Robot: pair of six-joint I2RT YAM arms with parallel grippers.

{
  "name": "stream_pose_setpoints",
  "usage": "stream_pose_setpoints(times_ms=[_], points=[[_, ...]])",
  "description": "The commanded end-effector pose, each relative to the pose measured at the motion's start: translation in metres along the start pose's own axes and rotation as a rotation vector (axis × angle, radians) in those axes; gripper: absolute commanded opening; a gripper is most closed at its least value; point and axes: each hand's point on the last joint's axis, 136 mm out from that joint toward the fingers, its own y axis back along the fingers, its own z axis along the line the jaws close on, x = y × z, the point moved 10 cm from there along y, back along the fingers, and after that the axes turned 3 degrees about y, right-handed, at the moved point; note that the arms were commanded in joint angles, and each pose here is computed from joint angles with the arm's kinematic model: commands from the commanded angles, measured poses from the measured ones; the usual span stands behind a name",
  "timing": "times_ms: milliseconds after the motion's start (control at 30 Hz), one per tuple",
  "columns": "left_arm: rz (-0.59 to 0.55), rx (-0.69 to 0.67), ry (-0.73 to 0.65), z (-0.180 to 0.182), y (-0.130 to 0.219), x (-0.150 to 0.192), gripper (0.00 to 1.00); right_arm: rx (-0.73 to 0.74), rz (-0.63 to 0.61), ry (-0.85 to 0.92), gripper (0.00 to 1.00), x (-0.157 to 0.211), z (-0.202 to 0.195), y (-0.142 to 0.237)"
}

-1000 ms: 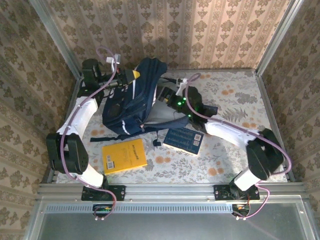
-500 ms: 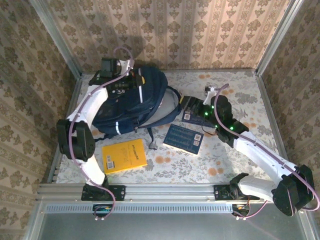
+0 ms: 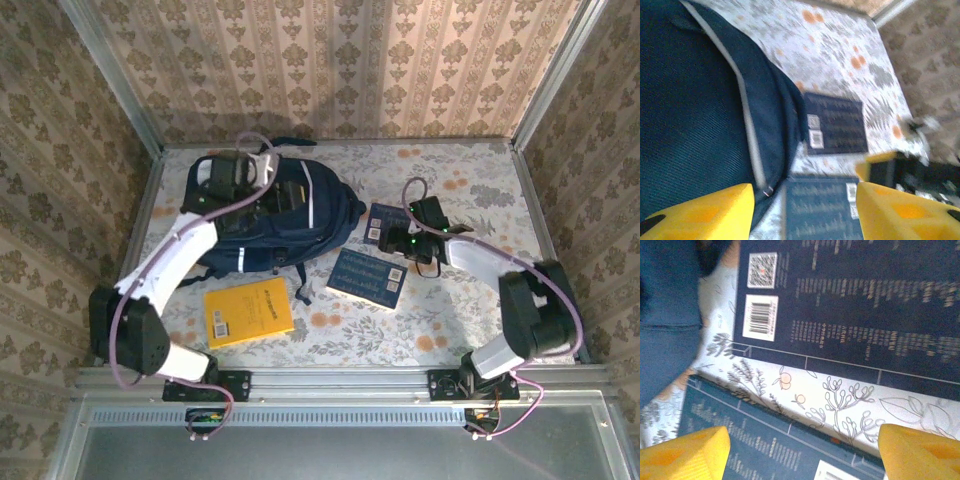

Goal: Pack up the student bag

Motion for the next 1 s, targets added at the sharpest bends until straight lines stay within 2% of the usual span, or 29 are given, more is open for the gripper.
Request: stream_pose_setpoints(times_ms=[0, 100, 267, 500, 800, 967], points=[[0.029, 0.014, 0.044, -0.005, -0.015, 0.032, 0.58, -0.042, 0.064, 0.004, 0.79, -0.003, 0.002, -0.016], [0.104, 0.049, 0.054, -0.010, -0.029, 0.059, 0.55, -0.053, 0.102, -0.013, 0.77, -0.002, 0.001, -0.031], [0.276, 0.106, 0.105, -0.011, -0.058, 0.096, 0.49, -0.106, 0.119, -0.017, 0.76, 0.008, 0.006, -0.030], [0.450, 0.076, 0.192, 0.011, -0.083, 0.128, 0.54, -0.214, 0.172, -0.081, 0.76, 0.044, 0.005, -0.024], [0.560, -0.085, 0.262, 0.034, -0.082, 0.154, 0.61, -0.291, 0.268, -0.021, 0.76, 0.100, 0.019, -0.010], [0.600, -0.109, 0.301, 0.043, -0.082, 0.169, 0.62, -0.334, 0.324, -0.021, 0.77, 0.120, 0.017, -0.005]])
